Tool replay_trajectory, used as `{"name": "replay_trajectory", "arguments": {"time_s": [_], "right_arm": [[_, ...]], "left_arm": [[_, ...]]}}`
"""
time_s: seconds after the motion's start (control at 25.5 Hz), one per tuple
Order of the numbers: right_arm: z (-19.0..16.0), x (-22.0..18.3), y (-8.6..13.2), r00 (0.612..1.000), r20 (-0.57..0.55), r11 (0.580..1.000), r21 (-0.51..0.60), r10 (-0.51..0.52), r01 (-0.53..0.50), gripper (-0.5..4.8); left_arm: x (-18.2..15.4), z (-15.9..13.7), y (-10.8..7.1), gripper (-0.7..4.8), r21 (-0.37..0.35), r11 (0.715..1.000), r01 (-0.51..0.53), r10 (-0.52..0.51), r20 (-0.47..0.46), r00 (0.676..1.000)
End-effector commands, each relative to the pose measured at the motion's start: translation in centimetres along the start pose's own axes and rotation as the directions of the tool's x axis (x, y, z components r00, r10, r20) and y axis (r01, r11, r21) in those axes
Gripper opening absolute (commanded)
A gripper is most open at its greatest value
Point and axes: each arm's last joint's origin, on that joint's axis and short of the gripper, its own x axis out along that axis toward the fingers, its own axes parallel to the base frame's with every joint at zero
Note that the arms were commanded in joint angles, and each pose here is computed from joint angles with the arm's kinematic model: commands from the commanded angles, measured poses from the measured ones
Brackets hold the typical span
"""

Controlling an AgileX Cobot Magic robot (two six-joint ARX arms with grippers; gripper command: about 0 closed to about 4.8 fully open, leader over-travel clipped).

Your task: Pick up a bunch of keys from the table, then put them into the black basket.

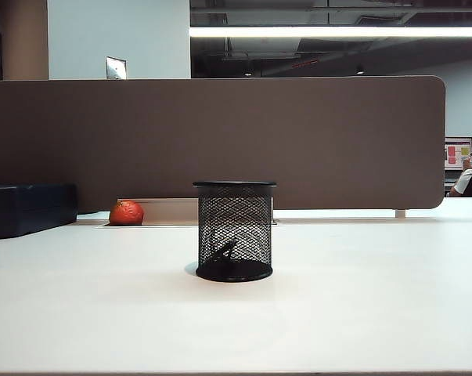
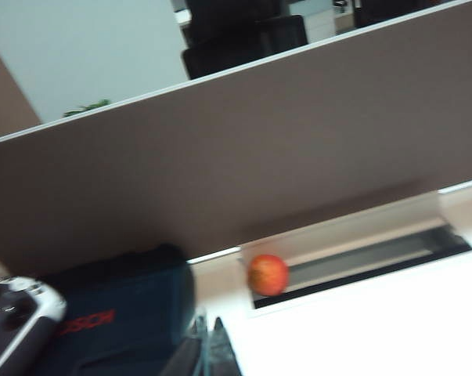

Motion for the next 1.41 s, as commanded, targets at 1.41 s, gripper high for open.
{"name": "replay_trajectory", "arguments": {"time_s": [1.41], "right_arm": [[-7.1, -1.2, -1.1, 0.973, 0.192, 0.992, -0.008, -0.126, 0.13, -0.03]], "left_arm": [[-16.7, -16.4, -3.6, -0.06, -0.188, 0.981, 0.041, 0.005, 0.238, 0.971]]}}
